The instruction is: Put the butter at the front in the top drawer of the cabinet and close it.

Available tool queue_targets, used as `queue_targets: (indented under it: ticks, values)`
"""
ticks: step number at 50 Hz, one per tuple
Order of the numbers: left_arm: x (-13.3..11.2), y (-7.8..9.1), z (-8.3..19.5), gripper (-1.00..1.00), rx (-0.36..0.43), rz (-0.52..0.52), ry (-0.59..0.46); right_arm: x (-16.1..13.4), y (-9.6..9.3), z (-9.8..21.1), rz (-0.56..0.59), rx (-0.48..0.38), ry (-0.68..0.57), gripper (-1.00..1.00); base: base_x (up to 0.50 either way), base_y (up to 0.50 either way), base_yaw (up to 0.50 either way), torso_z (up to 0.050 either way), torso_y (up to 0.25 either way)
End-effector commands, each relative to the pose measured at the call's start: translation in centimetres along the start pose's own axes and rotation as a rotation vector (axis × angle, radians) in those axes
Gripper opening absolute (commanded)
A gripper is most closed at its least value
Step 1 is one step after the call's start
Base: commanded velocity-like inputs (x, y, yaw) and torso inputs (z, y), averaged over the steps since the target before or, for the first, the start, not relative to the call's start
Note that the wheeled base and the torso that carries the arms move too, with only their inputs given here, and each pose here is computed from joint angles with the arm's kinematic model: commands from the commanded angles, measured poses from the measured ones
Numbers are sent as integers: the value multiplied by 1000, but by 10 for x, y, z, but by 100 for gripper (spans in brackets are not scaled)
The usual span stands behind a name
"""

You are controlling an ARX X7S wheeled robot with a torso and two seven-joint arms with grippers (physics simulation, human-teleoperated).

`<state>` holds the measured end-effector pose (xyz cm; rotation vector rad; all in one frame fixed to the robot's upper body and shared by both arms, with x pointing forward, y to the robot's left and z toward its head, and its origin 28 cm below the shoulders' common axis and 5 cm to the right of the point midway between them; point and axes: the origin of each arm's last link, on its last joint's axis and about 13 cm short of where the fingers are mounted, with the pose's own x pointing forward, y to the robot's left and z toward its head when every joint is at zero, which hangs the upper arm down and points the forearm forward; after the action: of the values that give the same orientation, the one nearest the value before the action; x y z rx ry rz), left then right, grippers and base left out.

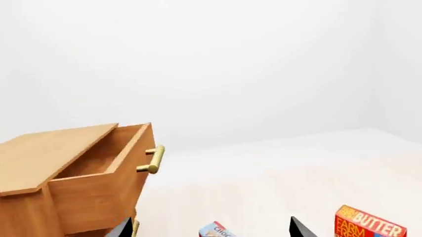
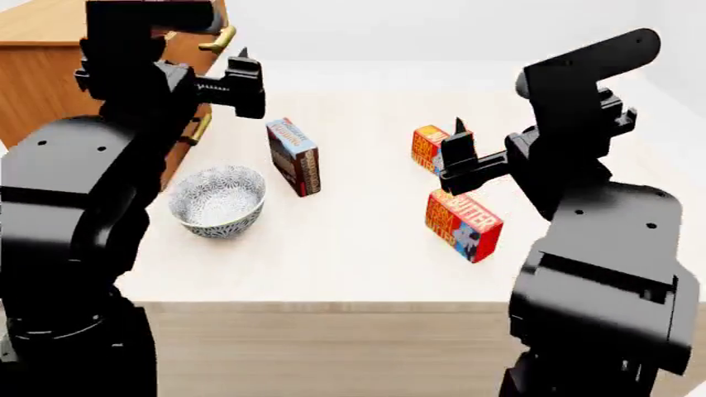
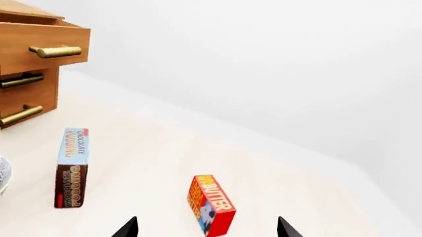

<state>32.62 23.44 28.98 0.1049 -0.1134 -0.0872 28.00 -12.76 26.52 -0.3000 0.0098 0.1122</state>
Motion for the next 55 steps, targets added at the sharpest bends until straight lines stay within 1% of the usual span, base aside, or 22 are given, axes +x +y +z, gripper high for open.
queue_targets:
  ticks: [1, 7, 13, 25, 45, 47, 49, 51, 55]
  values:
    - [24, 22, 111, 100, 15, 3, 3, -11, -31, 87, -2, 168, -75, 100, 289, 0, 0, 0, 0]
    - [31, 22, 120, 100, 19, 15, -26, -7, -34, 103, 11, 159, -82, 100, 500, -33, 0, 0, 0]
    - [34, 26, 123, 100, 20, 32, -41, -5, -36, 108, 17, 162, -100, 100, 500, -17, 0, 0, 0]
    - [33, 21, 122, 100, 2, 23, -65, -8, -37, 101, 27, 193, -114, 100, 500, -18, 0, 0, 0]
    - [31, 13, 116, 100, 10, -12, -50, -17, -38, 94, 37, 194, -125, 100, 500, -17, 0, 0, 1]
    - [31, 13, 115, 100, 13, -15, -45, -18, -37, 92, 38, 183, -111, 100, 469, -8, 0, 0, 0]
    - [30, 13, 114, 100, 21, -17, -39, -20, -36, 91, 38, 167, -107, 100, 0, 0, 0, 0, 6]
    - [29, 12, 113, 100, 50, -16, -25, -22, -35, 91, 48, 160, -117, 100, 0, 0, 0, 0, 0]
    - [23, 12, 113, 100, 155, -27, 25, -25, -35, 90, 64, 162, -137, 100, 0, 0, 0, 0, 0]
